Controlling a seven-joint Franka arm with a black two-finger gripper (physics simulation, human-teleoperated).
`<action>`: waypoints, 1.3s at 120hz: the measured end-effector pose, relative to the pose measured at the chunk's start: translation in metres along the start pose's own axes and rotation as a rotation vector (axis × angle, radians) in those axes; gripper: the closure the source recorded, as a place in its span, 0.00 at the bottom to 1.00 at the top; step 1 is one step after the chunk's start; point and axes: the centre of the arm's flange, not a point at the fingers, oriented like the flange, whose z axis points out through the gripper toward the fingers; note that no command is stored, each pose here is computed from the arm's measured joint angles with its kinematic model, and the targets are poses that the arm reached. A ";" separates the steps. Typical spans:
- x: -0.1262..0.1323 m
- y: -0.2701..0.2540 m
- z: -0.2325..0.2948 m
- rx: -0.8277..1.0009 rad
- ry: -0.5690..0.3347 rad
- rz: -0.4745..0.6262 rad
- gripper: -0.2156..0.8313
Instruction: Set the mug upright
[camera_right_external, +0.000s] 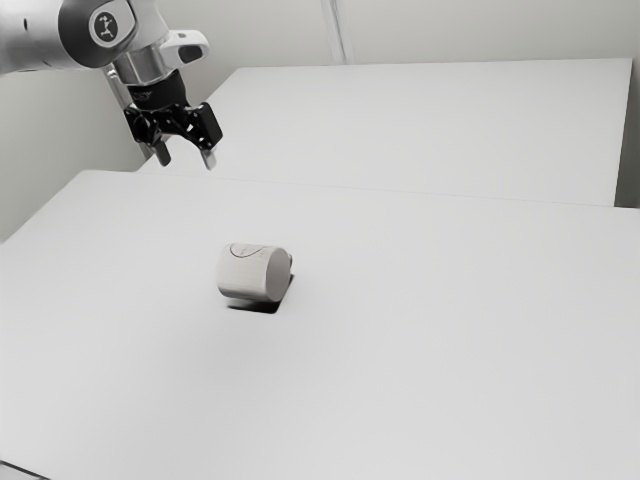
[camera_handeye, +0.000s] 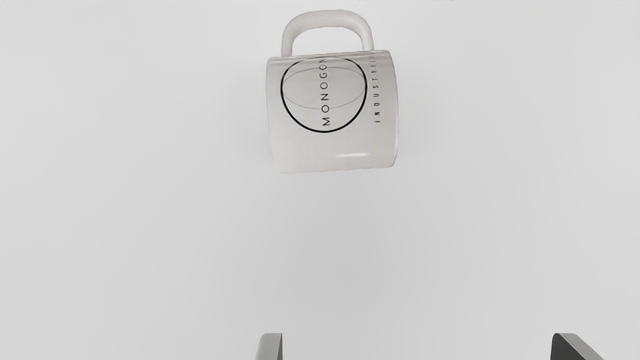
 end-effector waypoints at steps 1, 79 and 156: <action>0.000 0.000 0.000 0.000 0.001 0.000 0.23; 0.028 -0.092 0.033 -0.070 -0.036 -0.127 0.23; 0.047 -0.156 0.161 -0.387 -0.078 -0.110 0.23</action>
